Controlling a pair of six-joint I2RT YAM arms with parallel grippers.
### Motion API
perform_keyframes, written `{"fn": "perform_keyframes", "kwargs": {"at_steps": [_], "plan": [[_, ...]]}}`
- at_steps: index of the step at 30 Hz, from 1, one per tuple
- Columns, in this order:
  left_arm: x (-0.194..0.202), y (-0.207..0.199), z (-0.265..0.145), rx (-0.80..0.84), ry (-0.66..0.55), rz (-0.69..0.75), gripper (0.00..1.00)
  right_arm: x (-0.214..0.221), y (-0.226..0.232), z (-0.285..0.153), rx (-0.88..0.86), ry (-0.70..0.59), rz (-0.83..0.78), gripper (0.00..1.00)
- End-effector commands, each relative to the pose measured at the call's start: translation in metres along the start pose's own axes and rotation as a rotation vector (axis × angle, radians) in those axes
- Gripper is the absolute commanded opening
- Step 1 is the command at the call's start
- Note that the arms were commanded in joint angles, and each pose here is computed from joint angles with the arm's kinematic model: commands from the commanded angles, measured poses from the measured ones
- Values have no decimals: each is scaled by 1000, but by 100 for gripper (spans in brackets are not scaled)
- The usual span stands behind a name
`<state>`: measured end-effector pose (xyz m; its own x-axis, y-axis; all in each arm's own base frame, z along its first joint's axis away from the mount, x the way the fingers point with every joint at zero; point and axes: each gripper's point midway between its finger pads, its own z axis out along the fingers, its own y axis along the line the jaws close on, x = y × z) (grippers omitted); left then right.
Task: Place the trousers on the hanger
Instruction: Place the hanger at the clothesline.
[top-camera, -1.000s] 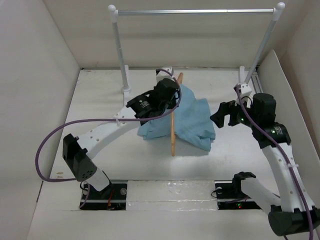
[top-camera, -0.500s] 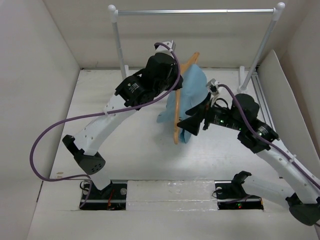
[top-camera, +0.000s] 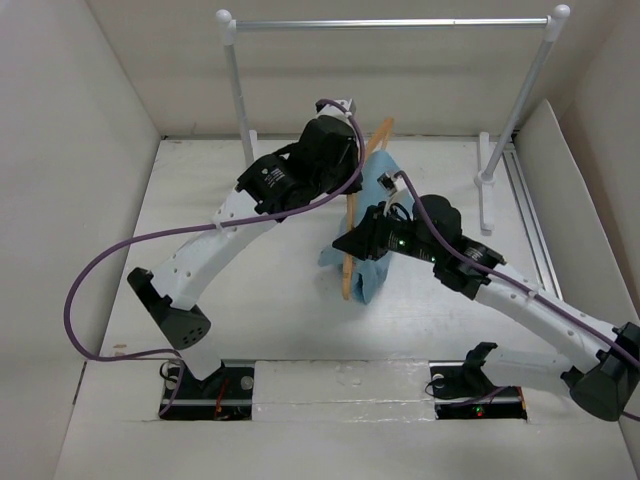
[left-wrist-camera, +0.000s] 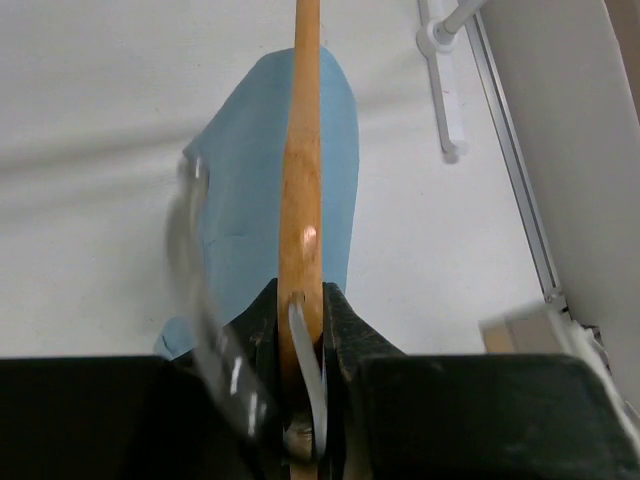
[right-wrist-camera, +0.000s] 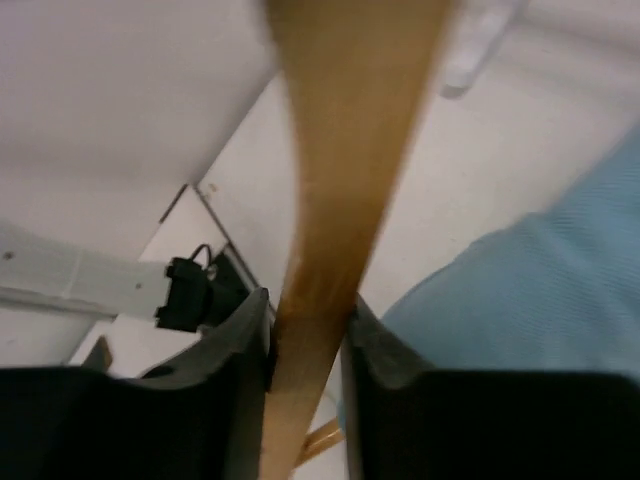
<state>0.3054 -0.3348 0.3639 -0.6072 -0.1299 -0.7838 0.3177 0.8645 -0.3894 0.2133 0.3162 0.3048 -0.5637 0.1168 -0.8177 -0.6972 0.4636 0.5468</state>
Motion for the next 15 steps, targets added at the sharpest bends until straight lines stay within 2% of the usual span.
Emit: {"fn": "perform_keyframes", "kwargs": {"at_steps": [1, 2, 4, 5, 6, 7, 9, 10, 12, 13, 15], "plan": [[-73, -42, -50, 201, -248, -123, 0, -18, 17, 4, -59, -96, -24, 23], [-74, -42, -53, 202, -253, -125, 0, -23, 20, 3, -62, -115, -21, 11], [-71, -41, -50, 205, -249, -122, 0, -40, 29, -4, -74, -171, -22, 3], [-72, -42, -54, 217, -255, -122, 6, -54, 33, -9, -79, -206, -23, 0], [-73, -43, -54, 221, -256, -123, 6, -54, 34, -9, -79, -207, -20, 0], [-74, -45, -56, 231, -259, -117, 20, -63, 32, -12, -74, -229, -20, 0], [-82, -46, -65, 259, -276, -117, 34, -82, 35, -18, -83, -269, -13, 0], [-87, -48, -71, 271, -288, -116, 48, -91, 39, -21, -106, -286, -17, 0], [-104, -50, -90, 302, -336, -112, 57, -110, 34, -27, -104, -320, -9, 0], [-111, -53, -101, 318, -356, -113, 71, -118, 32, -28, -107, -335, -12, 0], [-126, -58, -126, 359, -399, -108, 79, -132, 24, -29, -112, -345, -4, 0]]}}
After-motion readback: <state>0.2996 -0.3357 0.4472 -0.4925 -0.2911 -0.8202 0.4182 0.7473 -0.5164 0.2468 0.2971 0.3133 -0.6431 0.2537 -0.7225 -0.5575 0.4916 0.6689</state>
